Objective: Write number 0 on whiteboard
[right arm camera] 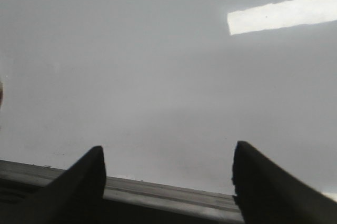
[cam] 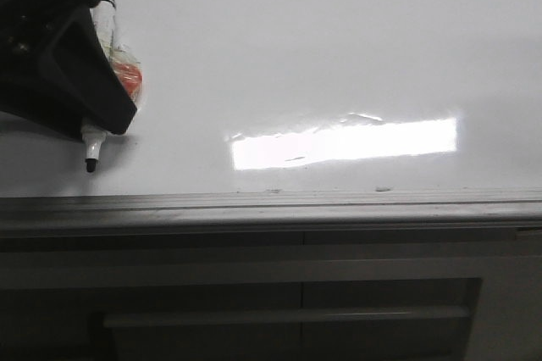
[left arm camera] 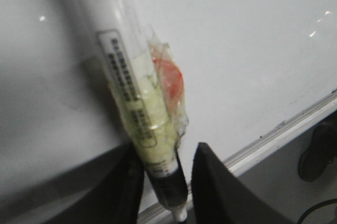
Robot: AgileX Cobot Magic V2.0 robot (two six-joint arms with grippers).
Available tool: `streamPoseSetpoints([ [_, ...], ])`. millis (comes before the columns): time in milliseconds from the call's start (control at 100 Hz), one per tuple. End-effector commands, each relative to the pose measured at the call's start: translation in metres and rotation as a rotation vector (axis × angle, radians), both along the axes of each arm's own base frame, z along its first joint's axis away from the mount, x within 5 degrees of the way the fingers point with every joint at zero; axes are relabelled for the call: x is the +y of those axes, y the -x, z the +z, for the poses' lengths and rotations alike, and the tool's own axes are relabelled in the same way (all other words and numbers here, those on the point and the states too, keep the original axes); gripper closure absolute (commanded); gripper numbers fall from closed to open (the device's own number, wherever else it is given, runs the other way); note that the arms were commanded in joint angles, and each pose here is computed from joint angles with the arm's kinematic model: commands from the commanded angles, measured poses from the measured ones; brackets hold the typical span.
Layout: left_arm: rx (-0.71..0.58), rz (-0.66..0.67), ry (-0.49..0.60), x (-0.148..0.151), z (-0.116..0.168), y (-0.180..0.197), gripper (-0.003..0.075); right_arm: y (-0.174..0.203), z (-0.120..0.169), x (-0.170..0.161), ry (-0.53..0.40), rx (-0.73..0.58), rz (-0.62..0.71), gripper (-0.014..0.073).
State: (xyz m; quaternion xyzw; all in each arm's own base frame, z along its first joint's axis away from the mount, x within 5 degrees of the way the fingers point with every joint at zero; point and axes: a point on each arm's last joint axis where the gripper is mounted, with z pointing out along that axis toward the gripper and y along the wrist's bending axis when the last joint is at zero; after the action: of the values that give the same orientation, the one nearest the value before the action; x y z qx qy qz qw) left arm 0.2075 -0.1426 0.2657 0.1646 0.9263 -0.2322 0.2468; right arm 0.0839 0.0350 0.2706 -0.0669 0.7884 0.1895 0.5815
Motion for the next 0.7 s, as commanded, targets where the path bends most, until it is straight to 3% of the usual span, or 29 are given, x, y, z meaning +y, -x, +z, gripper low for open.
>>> streamPoseSetpoints([
  [0,-0.033,0.016,0.010,-0.003,0.004,-0.007,0.0656,-0.004,0.016,-0.002,-0.011,-0.078,-0.033,0.0154],
  [50,-0.029,0.007,0.004,-0.003,0.003,-0.006,0.0742,-0.004,0.017,-0.002,-0.012,-0.080,-0.032,0.0154],
  [210,-0.108,-0.102,-0.009,-0.006,0.016,0.005,0.0740,0.004,0.040,0.003,0.043,-0.084,0.057,0.0154],
  [380,-0.392,-0.438,-0.056,-0.019,0.054,0.037,0.0740,0.021,0.090,0.019,0.197,-0.234,0.329,0.0161],
  [530,-0.652,-0.742,-0.105,-0.029,0.078,0.070,0.0740,0.013,0.119,0.037,0.195,-0.254,0.537,0.0161],
  [690,-0.754,-0.870,-0.162,-0.033,0.082,0.086,0.0740,0.002,0.131,0.051,0.248,-0.304,0.657,0.0159],
])
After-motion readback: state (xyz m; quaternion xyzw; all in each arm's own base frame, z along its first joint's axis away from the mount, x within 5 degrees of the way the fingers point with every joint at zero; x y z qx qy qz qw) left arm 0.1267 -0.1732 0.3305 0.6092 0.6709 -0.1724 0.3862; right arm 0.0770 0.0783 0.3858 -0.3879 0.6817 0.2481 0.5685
